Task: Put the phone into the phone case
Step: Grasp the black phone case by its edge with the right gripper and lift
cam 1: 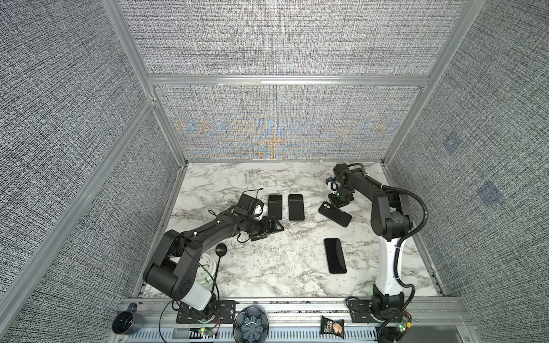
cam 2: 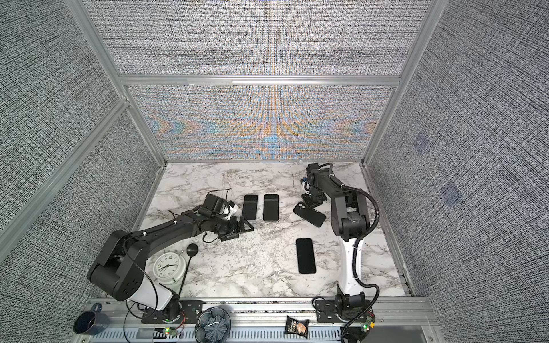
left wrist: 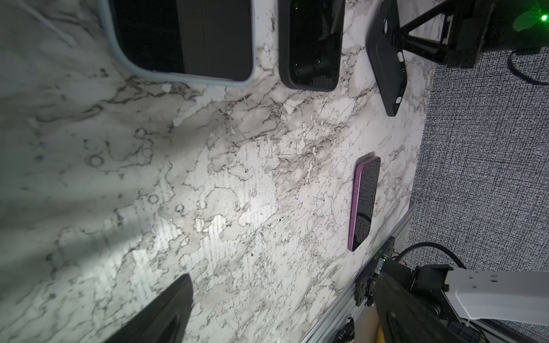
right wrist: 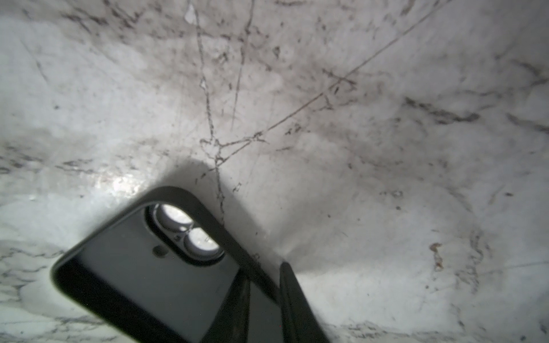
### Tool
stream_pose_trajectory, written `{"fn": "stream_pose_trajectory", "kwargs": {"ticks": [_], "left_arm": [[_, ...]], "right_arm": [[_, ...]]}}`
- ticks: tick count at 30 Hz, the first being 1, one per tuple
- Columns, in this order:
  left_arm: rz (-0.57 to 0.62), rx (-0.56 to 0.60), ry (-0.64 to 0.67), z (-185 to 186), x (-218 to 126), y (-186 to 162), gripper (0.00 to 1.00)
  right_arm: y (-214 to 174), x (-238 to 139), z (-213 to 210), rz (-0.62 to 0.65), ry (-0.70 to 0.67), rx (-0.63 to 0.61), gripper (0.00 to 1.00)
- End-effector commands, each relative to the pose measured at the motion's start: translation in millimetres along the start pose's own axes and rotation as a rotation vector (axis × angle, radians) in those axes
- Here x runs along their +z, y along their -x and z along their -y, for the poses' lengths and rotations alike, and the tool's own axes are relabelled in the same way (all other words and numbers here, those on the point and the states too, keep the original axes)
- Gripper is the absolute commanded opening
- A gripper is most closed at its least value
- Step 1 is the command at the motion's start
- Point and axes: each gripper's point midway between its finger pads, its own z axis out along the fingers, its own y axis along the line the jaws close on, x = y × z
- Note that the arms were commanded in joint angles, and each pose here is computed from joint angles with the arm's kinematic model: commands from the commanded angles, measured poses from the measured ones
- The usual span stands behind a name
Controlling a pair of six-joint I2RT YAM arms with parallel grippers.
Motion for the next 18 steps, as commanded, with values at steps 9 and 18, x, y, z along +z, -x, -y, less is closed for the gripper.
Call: {"fn": "stream_pose_trajectory", "kwargs": {"ticks": [9,18], "left_arm": [[0.017,0.019,-0.004,3,-2,4,0.96],[0.023,0.019,0.005,2,-3,5,0.96]], "right_arm": [[0,-10,14,0.006,-0.058,0.082,0.12],[4,-19,14,0.032,-0.044,0.158,0.08]]}}
